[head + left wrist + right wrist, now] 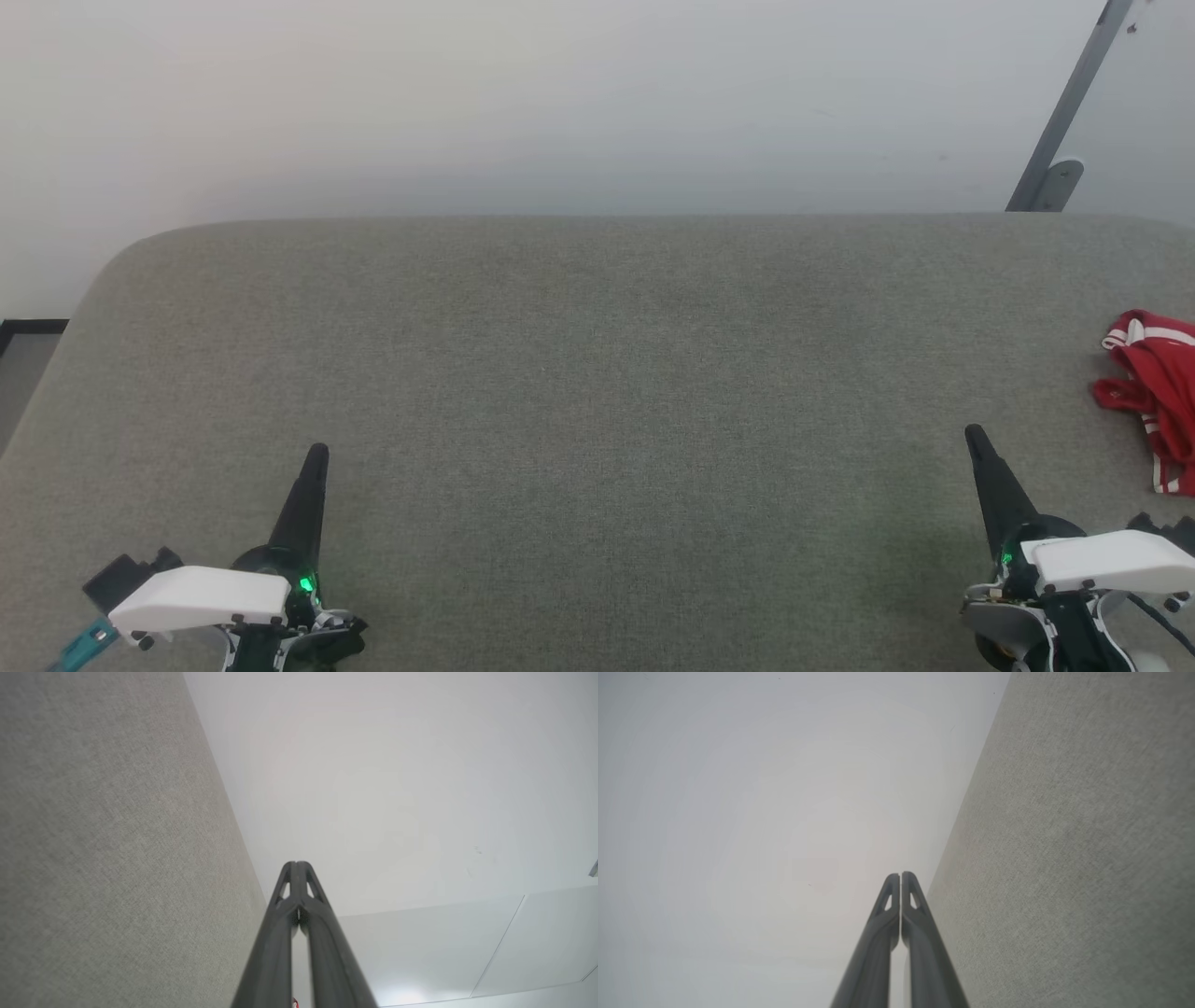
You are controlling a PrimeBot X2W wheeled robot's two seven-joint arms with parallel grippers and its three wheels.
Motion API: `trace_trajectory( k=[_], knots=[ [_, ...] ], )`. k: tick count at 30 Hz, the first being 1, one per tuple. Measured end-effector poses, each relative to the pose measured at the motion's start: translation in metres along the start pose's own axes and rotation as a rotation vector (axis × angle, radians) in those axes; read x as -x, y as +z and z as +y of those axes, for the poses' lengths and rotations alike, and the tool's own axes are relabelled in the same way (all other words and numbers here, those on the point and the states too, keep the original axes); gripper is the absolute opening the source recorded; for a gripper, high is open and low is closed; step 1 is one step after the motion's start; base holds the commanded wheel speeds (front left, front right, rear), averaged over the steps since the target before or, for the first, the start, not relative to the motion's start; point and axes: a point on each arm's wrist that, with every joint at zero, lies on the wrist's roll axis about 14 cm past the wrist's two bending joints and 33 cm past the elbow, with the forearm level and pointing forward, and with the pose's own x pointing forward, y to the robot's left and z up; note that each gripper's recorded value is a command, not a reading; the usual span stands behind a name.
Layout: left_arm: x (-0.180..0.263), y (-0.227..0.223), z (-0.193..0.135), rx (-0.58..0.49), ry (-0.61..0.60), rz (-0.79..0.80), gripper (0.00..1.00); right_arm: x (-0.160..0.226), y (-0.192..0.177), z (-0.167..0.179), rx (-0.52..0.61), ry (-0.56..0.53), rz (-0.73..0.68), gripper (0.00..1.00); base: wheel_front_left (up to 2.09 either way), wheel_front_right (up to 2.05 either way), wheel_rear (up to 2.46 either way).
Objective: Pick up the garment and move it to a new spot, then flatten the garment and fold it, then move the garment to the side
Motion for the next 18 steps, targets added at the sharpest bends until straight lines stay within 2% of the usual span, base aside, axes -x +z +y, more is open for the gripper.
trace_trajectory(
  k=[18],
  knots=[
    [-0.006, -0.0071, -0.0059, 0.104, -0.019, 0.019, 0.0, -0.0042, -0.0024, 0.0079, -0.114, 0.028, 0.004, 0.0, 0.0, 0.0, 0.0]
  ],
)
